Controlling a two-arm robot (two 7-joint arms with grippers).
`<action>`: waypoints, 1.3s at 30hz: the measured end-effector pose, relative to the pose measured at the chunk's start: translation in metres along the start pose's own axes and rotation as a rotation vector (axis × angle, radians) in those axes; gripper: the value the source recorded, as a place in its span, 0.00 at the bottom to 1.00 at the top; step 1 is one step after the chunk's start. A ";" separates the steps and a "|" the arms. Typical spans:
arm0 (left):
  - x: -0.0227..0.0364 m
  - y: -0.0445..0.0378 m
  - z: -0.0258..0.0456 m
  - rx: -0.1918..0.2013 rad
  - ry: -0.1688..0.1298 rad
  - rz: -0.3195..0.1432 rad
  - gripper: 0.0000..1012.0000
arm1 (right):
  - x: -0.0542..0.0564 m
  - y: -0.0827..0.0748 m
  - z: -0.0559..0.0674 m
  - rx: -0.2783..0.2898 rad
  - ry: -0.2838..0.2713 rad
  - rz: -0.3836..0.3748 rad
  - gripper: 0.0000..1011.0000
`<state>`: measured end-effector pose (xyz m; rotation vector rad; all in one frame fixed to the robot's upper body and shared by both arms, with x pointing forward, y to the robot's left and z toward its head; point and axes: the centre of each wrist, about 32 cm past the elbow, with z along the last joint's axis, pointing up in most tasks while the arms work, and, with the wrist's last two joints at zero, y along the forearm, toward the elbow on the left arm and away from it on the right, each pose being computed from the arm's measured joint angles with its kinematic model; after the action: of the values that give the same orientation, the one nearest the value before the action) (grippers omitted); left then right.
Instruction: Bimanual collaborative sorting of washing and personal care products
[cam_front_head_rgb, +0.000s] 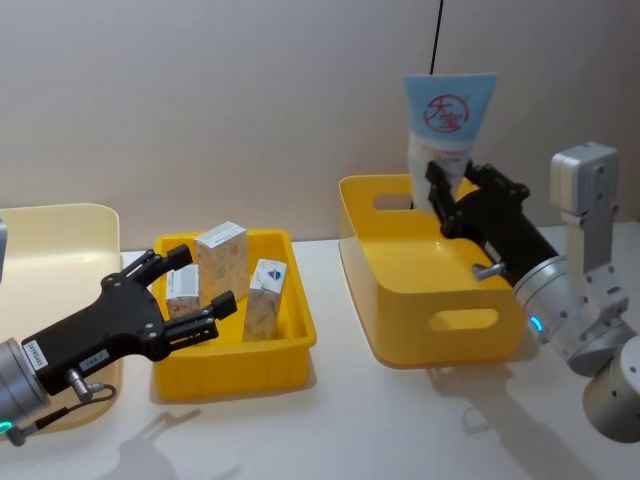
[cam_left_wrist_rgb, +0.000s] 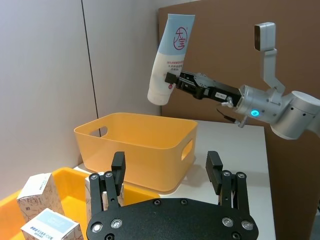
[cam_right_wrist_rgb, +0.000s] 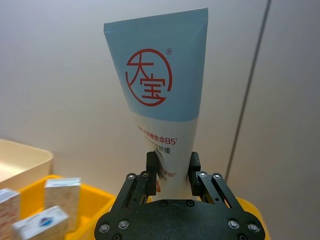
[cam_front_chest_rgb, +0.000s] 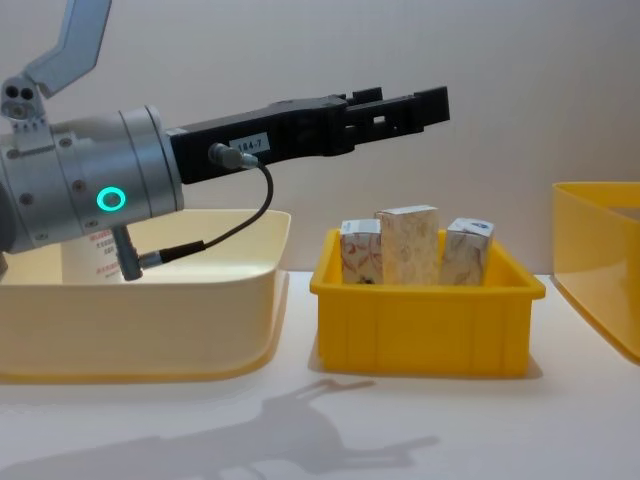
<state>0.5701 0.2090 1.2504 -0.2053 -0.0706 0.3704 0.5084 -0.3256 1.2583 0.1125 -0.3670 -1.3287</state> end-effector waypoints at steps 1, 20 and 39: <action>0.0000 0.0000 0.0000 0.000 0.000 0.000 0.99 | 0.001 0.001 0.000 0.000 -0.003 -0.010 0.35; 0.0000 0.0000 0.0000 0.000 0.000 0.000 0.99 | 0.012 0.013 -0.004 -0.165 -0.033 -0.159 0.35; 0.0000 0.0000 0.0000 0.000 0.000 0.000 0.99 | 0.002 0.021 -0.015 -0.328 -0.020 -0.174 0.35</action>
<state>0.5701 0.2090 1.2504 -0.2052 -0.0706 0.3703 0.5334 -0.3242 1.2506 -0.1468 -0.1544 -1.5459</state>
